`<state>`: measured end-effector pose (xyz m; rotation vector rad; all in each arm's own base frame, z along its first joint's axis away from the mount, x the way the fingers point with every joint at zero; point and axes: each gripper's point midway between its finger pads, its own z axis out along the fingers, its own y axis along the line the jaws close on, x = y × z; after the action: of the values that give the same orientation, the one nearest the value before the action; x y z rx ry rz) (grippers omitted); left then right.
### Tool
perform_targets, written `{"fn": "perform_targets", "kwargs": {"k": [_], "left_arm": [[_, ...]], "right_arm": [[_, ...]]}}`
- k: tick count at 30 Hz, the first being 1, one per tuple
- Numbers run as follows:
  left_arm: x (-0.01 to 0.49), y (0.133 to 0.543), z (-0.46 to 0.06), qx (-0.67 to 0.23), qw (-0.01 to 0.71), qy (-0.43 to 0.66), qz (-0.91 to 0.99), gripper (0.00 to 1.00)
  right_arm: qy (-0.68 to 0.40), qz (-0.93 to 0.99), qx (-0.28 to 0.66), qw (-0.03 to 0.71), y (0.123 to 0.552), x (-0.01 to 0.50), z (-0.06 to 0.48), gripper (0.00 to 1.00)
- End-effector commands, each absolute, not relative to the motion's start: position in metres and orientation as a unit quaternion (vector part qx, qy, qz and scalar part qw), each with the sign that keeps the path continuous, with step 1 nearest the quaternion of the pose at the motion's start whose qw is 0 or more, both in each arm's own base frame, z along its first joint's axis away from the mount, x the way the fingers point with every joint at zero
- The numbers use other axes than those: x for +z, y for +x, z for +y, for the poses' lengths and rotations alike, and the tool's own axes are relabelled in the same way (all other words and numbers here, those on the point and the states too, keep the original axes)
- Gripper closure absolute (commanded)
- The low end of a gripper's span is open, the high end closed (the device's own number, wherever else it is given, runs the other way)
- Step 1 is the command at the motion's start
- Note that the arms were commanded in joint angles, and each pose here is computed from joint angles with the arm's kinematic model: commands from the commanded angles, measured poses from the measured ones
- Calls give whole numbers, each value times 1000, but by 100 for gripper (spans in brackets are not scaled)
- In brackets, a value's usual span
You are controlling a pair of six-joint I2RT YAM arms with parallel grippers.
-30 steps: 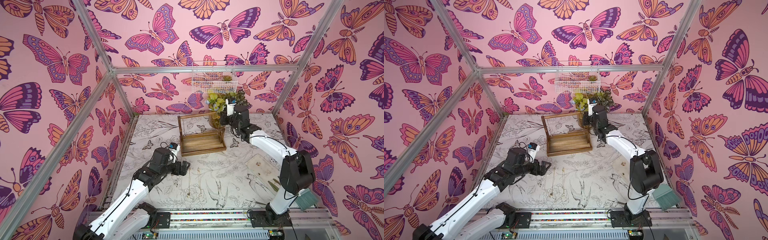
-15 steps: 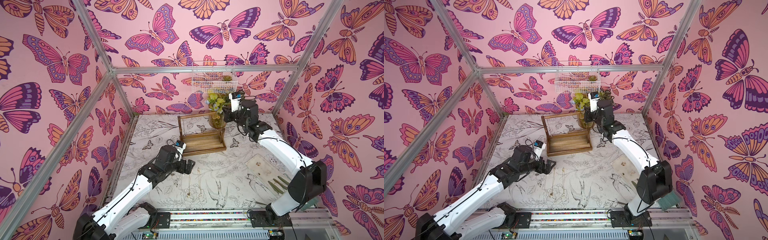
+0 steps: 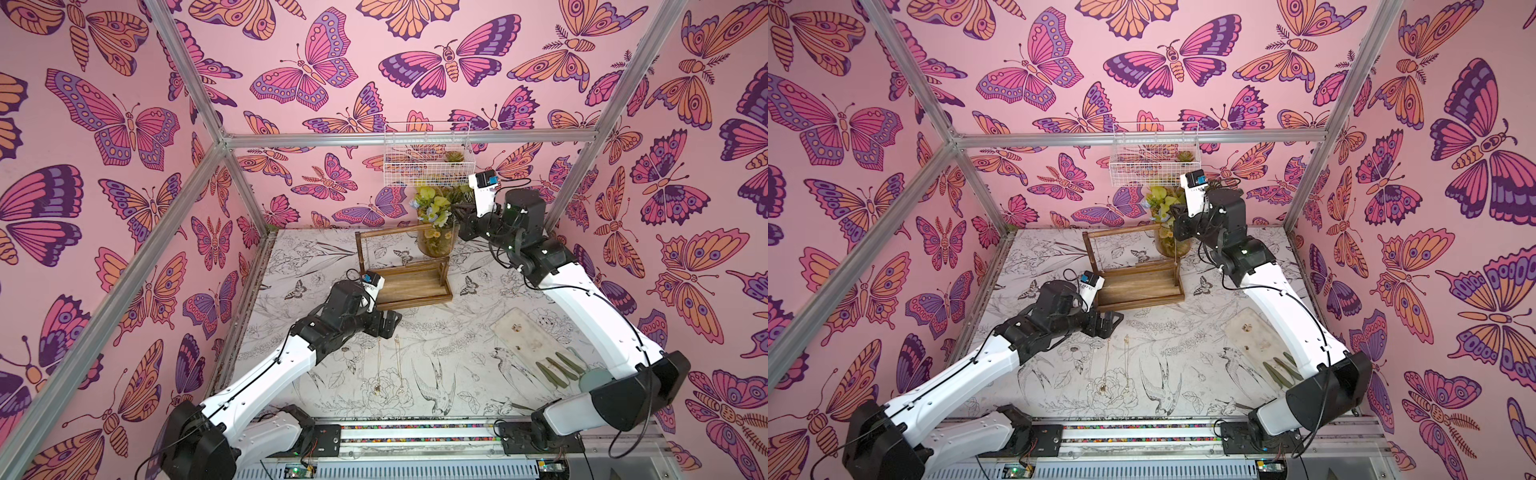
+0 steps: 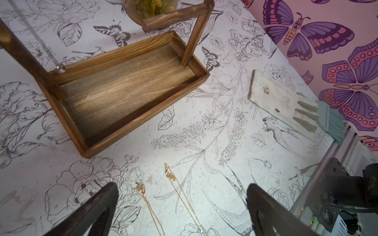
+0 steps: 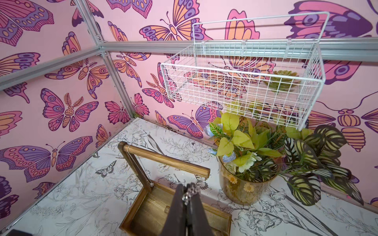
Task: Take the necklace off the jewelry display stand
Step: Take off the necklace from the stand, then place the necklace at the center of the board.
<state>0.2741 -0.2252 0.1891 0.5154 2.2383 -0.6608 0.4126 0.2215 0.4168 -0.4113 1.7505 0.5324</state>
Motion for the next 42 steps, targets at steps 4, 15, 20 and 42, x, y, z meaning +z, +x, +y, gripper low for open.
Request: {"fn": "perform_targets", "kwargs": {"k": [4,15,20,42], "left_arm": [[215,274,-261,-306,385,254,833,0],[233,279,-308,-335,401,316,792,0],[239,284,-331,-341,417,337,773,0],[262,257,-387,-351,459,413,704,0]], "right_arm": [[-197,738,247,596,371,452,216,100],[-202,734,282,584,320,462,218,100],[-206,739,289,573,304,454,218,100],[-212,752,321,536,245,434,216,100]]}}
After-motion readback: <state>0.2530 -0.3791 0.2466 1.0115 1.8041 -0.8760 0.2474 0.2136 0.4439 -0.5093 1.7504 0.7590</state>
